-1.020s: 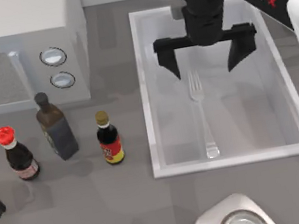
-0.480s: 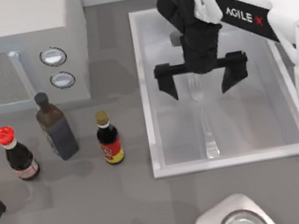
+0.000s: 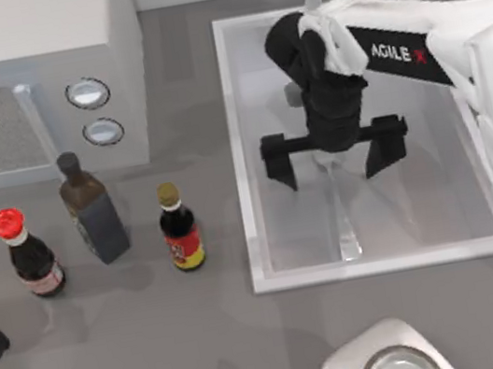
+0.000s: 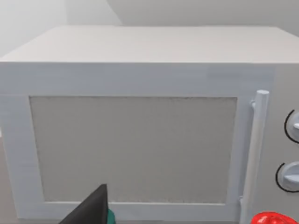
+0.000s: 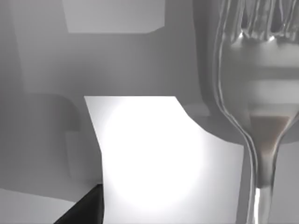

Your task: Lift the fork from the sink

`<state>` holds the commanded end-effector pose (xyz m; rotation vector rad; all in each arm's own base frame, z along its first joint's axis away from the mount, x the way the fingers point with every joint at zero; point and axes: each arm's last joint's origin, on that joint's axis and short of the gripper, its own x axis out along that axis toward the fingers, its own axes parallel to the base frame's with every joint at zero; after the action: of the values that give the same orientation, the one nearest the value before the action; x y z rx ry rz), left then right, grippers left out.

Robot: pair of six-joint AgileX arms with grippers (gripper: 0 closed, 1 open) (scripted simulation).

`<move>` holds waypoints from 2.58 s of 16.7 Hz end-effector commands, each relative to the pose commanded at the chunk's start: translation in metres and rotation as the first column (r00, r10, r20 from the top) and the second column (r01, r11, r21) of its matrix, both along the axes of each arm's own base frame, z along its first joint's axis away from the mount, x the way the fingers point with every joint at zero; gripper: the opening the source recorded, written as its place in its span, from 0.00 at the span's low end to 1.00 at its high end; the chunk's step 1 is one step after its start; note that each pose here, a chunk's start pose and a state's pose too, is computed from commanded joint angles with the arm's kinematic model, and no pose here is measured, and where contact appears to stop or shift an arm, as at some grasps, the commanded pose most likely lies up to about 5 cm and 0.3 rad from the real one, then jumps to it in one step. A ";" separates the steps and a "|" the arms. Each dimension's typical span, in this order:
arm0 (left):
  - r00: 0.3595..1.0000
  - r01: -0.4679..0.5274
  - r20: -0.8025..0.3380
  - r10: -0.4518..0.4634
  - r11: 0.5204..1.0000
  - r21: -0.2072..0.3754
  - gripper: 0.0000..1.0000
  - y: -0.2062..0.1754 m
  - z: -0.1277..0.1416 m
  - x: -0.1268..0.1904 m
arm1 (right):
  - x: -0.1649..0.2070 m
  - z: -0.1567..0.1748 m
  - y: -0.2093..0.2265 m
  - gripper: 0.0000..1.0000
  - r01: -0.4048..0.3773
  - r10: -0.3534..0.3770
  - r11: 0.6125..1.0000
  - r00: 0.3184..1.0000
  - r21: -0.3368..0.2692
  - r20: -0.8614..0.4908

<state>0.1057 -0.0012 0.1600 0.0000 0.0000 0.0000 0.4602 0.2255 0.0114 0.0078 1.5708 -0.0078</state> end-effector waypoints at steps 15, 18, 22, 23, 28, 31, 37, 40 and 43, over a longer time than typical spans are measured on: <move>1.000 0.000 0.000 0.000 1.000 0.000 1.00 0.000 0.000 0.000 | 0.000 0.000 0.000 0.02 0.000 0.000 1.000 1.000 0.000 0.000; 1.000 0.000 0.000 0.000 1.000 0.000 1.00 0.000 0.000 0.000 | 0.000 0.000 0.000 0.00 0.000 0.000 1.000 1.000 0.000 0.000; 1.000 0.000 0.000 0.000 1.000 0.000 1.00 0.000 0.000 0.000 | 0.000 0.000 0.000 0.00 0.000 0.000 1.000 1.000 0.000 0.000; 1.000 0.000 0.000 0.000 1.000 0.000 1.00 0.000 0.000 0.000 | 0.000 0.000 0.000 0.00 0.000 0.000 1.000 1.000 0.000 0.000; 1.000 0.000 0.000 0.000 1.000 0.000 1.00 0.000 0.000 0.000 | 0.007 0.035 0.001 0.00 -0.007 0.007 1.000 0.999 -0.005 0.032; 1.000 0.000 0.000 0.000 1.000 0.000 1.00 0.000 0.000 0.000 | 0.013 0.068 0.004 0.00 -0.007 0.007 1.000 1.000 -0.007 0.027; 1.000 0.000 0.000 0.000 1.000 0.000 1.00 0.000 0.000 0.000 | 0.006 0.156 0.000 0.00 -0.007 0.007 1.000 0.999 -0.001 0.041; 1.000 0.000 0.000 0.000 1.000 0.000 1.00 0.000 0.000 0.000 | 0.002 0.172 -0.002 0.00 -0.007 0.007 1.000 0.999 0.000 0.043; 1.000 0.000 0.000 0.000 1.000 0.000 1.00 0.000 0.000 0.000 | 0.002 0.172 -0.002 0.00 -0.007 0.007 1.000 0.999 0.001 0.044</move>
<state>0.1057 -0.0012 0.1600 0.0000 0.0000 0.0000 0.4619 0.2231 0.1837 0.0027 1.5273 -0.0013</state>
